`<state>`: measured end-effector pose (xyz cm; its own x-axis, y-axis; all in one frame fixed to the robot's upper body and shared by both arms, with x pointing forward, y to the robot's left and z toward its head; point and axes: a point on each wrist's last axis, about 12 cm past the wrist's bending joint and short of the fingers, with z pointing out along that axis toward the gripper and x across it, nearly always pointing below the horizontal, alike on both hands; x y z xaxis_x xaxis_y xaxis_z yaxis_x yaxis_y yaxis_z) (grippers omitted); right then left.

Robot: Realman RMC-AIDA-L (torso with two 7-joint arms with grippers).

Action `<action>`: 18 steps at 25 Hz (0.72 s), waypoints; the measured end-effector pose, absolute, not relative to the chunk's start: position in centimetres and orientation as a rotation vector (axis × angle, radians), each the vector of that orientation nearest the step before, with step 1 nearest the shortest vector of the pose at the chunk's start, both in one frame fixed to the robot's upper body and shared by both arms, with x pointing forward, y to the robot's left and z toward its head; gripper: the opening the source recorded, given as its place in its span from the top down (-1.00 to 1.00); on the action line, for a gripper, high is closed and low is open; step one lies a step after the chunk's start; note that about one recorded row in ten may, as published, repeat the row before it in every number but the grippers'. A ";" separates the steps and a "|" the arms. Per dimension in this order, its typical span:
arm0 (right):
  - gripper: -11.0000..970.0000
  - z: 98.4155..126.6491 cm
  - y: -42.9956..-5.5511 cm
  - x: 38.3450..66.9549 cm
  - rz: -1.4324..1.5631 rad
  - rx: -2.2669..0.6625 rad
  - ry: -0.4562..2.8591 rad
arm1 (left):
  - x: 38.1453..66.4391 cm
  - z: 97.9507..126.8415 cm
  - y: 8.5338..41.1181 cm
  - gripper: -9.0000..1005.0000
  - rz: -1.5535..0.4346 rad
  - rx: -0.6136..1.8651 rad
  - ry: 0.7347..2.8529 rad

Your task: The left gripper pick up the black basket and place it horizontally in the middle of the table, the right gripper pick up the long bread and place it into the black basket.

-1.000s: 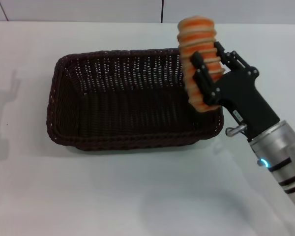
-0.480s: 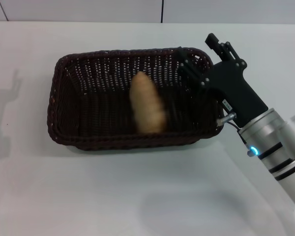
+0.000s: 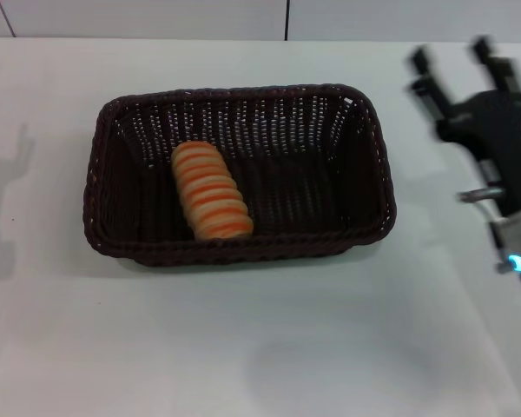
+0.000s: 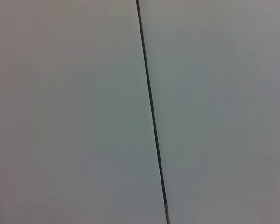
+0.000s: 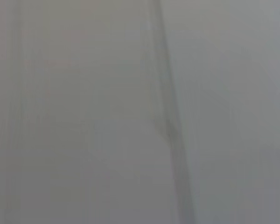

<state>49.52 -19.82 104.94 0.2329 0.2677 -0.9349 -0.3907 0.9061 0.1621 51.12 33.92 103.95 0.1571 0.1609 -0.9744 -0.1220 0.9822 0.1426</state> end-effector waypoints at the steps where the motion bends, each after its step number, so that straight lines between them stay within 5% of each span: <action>1: -0.70 104.5 -21.9 48.5 0.371 -0.007 1.253 | 51.1 103.9 33.9 -0.58 0.203 0.032 1.399; 6: -0.70 103.5 -25.9 46.4 0.205 0.154 1.259 | 50.8 103.6 34.5 -0.58 0.227 0.010 1.414; 18: -0.70 102.7 -28.3 44.6 0.100 0.170 1.266 | 50.4 103.3 34.6 -0.58 0.242 0.011 1.423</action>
<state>44.57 -28.26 102.68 0.2977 0.1686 -0.9397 0.0185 0.9831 0.1822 50.42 34.55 103.28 0.1266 0.1724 -0.9769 -0.1596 0.9755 0.1515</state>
